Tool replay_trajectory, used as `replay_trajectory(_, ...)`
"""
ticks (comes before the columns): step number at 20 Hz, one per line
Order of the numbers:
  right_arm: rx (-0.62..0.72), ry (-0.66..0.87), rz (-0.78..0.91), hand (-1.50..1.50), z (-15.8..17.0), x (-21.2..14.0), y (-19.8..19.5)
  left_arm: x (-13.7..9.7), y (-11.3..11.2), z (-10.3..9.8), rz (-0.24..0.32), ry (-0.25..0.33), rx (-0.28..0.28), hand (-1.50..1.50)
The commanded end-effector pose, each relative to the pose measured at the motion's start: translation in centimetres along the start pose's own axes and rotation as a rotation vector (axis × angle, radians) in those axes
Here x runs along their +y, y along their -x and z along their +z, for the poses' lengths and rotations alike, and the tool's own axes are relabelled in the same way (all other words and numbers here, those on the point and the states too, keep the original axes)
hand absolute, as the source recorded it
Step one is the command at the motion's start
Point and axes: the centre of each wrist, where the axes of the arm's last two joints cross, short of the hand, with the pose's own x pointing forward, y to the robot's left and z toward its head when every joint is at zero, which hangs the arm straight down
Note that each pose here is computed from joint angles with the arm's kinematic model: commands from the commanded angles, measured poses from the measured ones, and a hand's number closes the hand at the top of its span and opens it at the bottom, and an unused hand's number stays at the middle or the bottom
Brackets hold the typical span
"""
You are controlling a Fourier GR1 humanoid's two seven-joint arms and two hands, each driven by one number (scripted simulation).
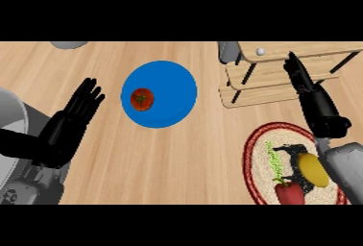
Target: Pick the lemon from the placemat and place it in the tiered shelf
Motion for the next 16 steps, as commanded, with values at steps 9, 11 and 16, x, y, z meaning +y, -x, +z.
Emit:
replay_trajectory(9, 0.143, -0.229, -0.448, -1.50, 3.1, -5.5, 3.3, 3.4, 0.3, 1.7, -0.181, -0.316, 0.003, 0.00)
replay_trajectory(11, 0.068, -0.297, -0.525, -1.50, 4.4, -7.2, 4.1, 2.9, 1.1, 1.8, -0.183, -0.332, -0.003, 0.00)
replay_trajectory(16, -0.013, -0.539, -0.456, -1.50, 5.1, -15.9, 2.3, 1.5, 0.7, 1.4, -0.182, -0.337, -0.002, 0.00)
